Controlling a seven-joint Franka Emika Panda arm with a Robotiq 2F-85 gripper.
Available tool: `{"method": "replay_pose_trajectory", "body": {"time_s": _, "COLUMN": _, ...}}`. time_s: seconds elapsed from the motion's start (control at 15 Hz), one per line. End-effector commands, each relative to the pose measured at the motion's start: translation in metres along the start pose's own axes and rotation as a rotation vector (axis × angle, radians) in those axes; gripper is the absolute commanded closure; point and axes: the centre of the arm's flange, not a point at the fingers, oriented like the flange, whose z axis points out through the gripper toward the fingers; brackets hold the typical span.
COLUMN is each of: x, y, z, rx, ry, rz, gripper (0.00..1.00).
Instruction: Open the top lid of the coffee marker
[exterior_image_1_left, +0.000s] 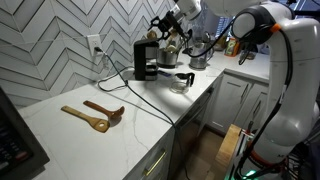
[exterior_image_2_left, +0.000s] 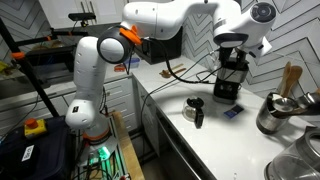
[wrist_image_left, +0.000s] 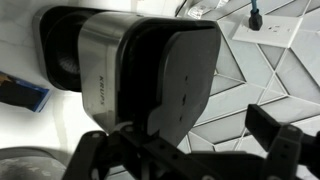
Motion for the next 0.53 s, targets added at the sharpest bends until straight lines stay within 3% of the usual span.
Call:
{"method": "replay_pose_trajectory", "body": {"time_s": 0.0, "x": 0.003, "y": -0.024, "z": 0.005, "rx": -0.006, "ry": -0.013, "rz": -0.009, "gripper": 0.0}}
{"method": "replay_pose_trajectory", "body": {"time_s": 0.47, "x": 0.003, "y": -0.065, "z": 0.013, "rx": -0.053, "ry": -0.018, "rz": -0.105, "gripper": 0.0}}
